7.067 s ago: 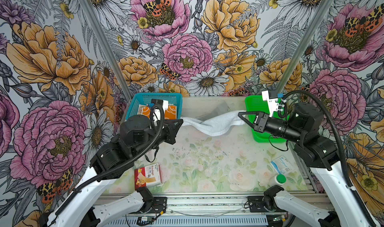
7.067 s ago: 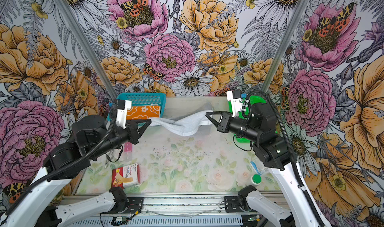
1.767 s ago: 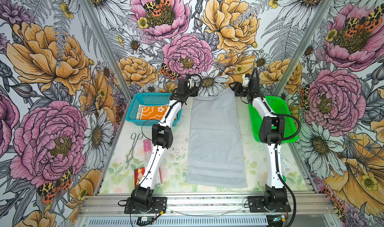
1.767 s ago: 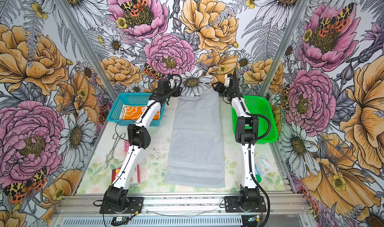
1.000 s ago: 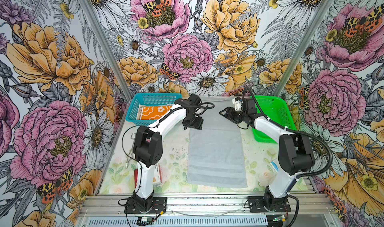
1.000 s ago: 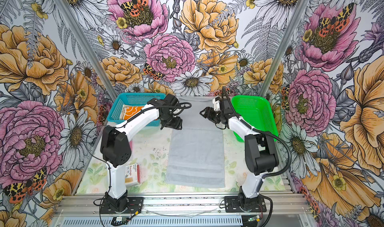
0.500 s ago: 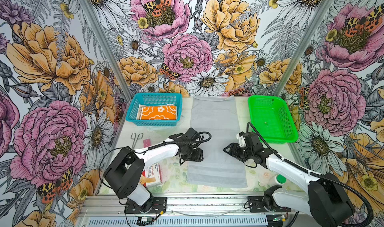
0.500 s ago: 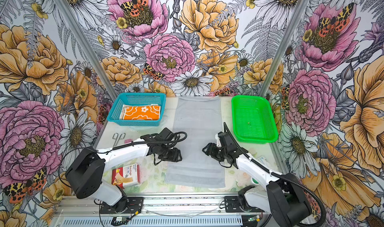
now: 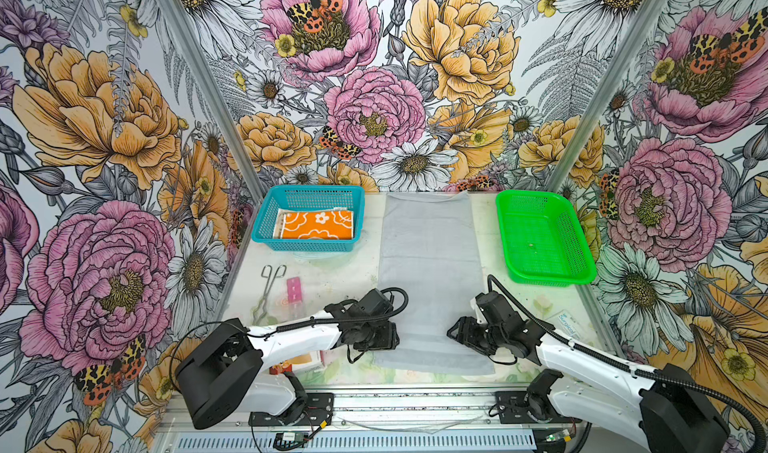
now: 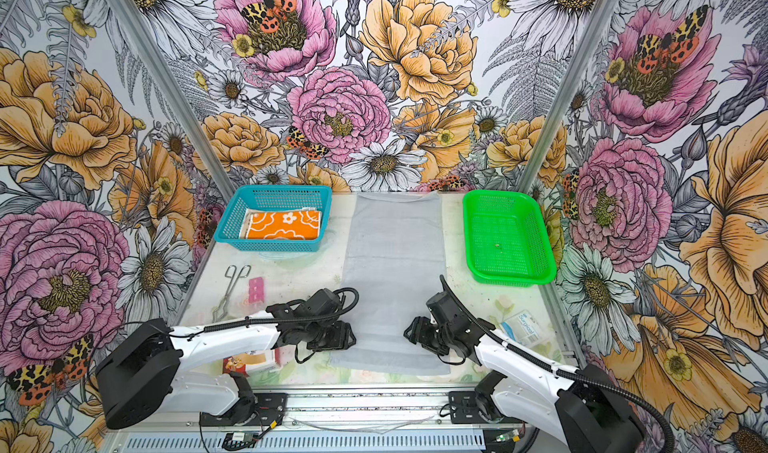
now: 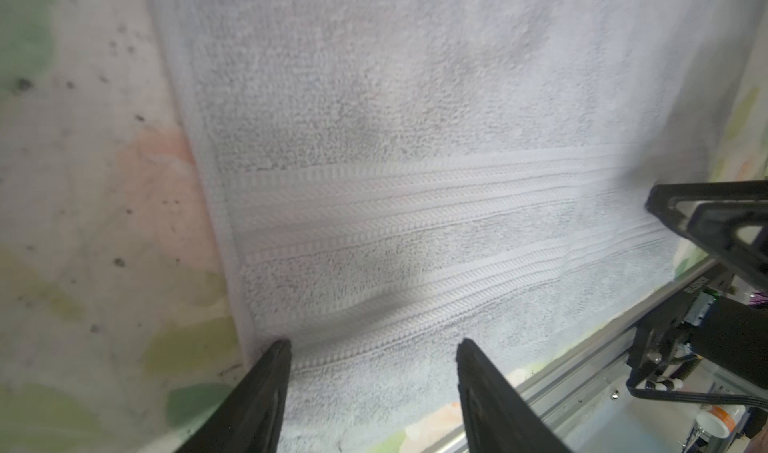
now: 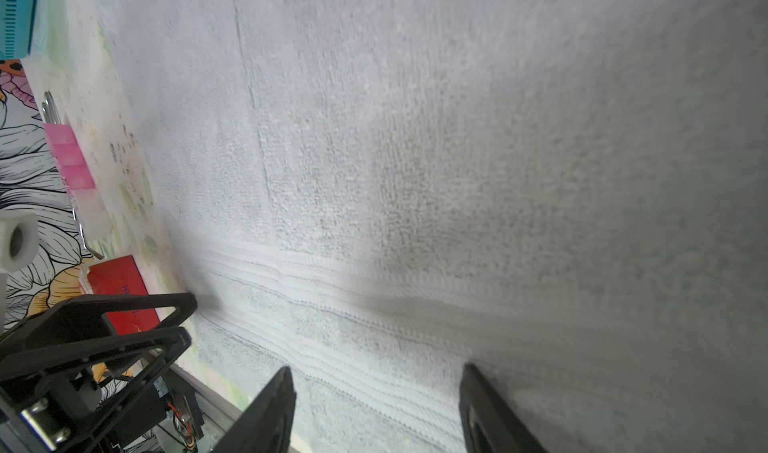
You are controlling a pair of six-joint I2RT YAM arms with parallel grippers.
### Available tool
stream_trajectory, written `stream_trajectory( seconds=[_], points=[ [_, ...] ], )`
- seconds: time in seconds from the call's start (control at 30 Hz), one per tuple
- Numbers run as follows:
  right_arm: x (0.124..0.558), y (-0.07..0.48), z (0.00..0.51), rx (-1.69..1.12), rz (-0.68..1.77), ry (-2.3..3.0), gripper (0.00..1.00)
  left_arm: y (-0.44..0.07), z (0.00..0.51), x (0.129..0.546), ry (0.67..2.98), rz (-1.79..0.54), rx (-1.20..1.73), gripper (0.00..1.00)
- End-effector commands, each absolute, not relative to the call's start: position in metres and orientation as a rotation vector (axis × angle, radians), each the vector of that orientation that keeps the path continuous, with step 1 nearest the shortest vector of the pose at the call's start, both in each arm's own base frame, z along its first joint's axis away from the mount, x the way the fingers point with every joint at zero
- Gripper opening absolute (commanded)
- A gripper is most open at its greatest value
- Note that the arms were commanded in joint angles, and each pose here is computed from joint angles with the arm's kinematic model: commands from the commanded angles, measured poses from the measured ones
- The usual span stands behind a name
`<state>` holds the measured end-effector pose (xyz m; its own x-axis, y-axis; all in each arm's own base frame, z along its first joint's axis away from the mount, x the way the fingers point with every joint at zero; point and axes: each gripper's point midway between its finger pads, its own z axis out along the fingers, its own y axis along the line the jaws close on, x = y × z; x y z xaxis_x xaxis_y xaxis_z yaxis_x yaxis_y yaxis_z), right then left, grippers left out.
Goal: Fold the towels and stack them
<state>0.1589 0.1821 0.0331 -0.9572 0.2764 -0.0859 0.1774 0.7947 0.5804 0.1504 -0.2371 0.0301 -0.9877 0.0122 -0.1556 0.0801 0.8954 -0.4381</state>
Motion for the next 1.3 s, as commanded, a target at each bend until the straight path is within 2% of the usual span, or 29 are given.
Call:
stream_trajectory(
  seconds=[0.0,0.37,0.5,0.63,0.73,0.87,1.0,1.13,1.27],
  points=[
    [0.144,0.177,0.024,0.416,0.833,2.859,0.64,-0.198,-0.004,0.110,3.060,-0.510,-0.099,0.66],
    [0.111,0.192,0.027,0.364,0.821,2.903,0.64,-0.184,0.008,0.090,3.053,-0.523,-0.126,0.66],
    [0.119,0.197,0.051,0.317,0.803,2.860,0.64,-0.197,0.052,0.111,2.935,-0.583,-0.054,0.67],
    [0.146,0.209,0.090,0.202,0.789,2.770,0.65,-0.214,0.092,0.136,2.802,-0.661,0.016,0.67],
    [0.189,0.218,0.124,0.129,0.769,2.677,0.68,-0.223,0.117,0.159,2.674,-0.650,0.086,0.68],
    [0.271,0.231,0.173,0.005,0.746,2.575,0.70,-0.247,0.137,0.183,2.577,-0.747,0.110,0.67],
    [0.359,0.251,0.203,-0.128,0.703,2.489,0.71,-0.248,0.113,0.185,2.632,-0.692,0.105,0.66],
    [0.432,0.268,0.209,-0.198,0.723,2.435,0.71,-0.252,0.101,0.186,2.620,-0.734,0.091,0.66],
    [0.497,0.276,0.193,-0.244,0.671,2.393,0.72,-0.255,0.093,0.185,2.605,-0.818,0.037,0.66]
  ],
)
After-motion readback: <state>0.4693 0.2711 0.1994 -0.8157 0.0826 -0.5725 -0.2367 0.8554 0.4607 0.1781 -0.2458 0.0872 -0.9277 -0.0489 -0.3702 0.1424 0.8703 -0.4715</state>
